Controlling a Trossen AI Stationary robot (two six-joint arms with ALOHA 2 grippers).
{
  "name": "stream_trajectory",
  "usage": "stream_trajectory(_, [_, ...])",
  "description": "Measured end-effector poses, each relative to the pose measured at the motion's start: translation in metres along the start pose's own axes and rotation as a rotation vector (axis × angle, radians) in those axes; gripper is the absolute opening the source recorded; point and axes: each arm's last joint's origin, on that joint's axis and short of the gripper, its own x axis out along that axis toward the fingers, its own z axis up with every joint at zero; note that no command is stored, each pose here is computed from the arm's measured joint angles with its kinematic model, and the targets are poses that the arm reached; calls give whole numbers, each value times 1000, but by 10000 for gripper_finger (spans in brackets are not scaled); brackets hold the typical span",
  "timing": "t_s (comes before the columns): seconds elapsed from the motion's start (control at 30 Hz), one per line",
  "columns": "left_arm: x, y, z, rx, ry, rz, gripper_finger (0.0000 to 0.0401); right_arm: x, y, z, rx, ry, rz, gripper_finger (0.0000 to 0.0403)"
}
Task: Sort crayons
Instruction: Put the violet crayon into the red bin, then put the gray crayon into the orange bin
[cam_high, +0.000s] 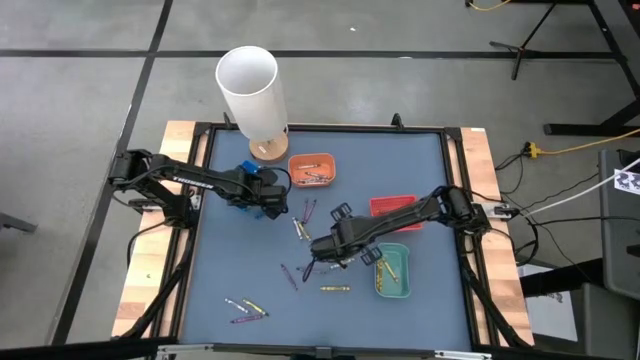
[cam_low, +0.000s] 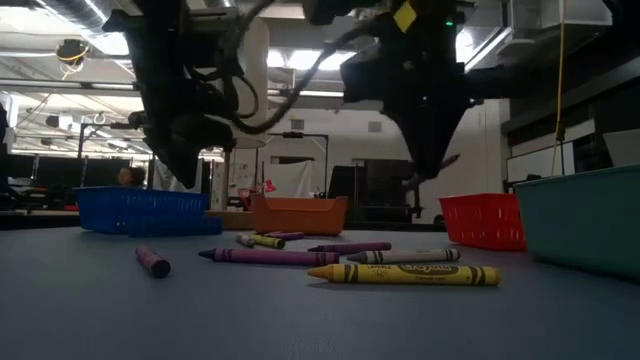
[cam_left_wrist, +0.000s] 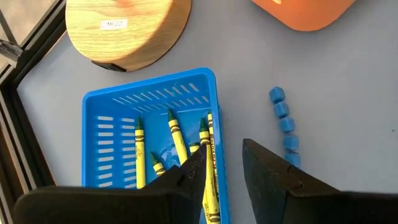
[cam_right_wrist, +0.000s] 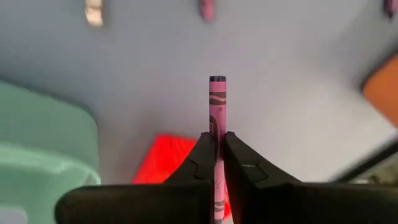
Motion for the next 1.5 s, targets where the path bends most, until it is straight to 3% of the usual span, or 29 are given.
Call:
stream_trajectory(0.17, [0, -1, 1, -6, -7, -6, 88, -16, 1, -23, 47, 15, -20, 9])
stream_trajectory(0.33, [0, -1, 1, -9, -10, -9, 88, -28, 2, -62, 190, -10, -77, 9])
stream_trajectory(0.5, [0, -2, 2, -12, -16, -16, 88, -19, 10, -104, 306, -44, -89, 9])
stream_trajectory(0.67, [0, -4, 4, -26, -33, -41, 88, -2, 21, -131, 337, -82, -98, 9])
stream_trajectory(0.93, [-13, -10, 20, -76, -85, -113, 88, 25, 33, -137, 328, -58, -94, 10])
stream_trajectory(1.17, [-31, -32, 36, -155, -164, -373, 88, 40, 36, -134, 336, -80, -102, 15])
stream_trajectory(1.3, [-41, -44, 37, -172, -200, -496, 88, 40, 37, -134, 335, -76, -102, 46])
stream_trajectory(1.5, [-53, -55, 26, -241, -182, -563, 88, 40, 37, -134, 335, -76, -103, 102])
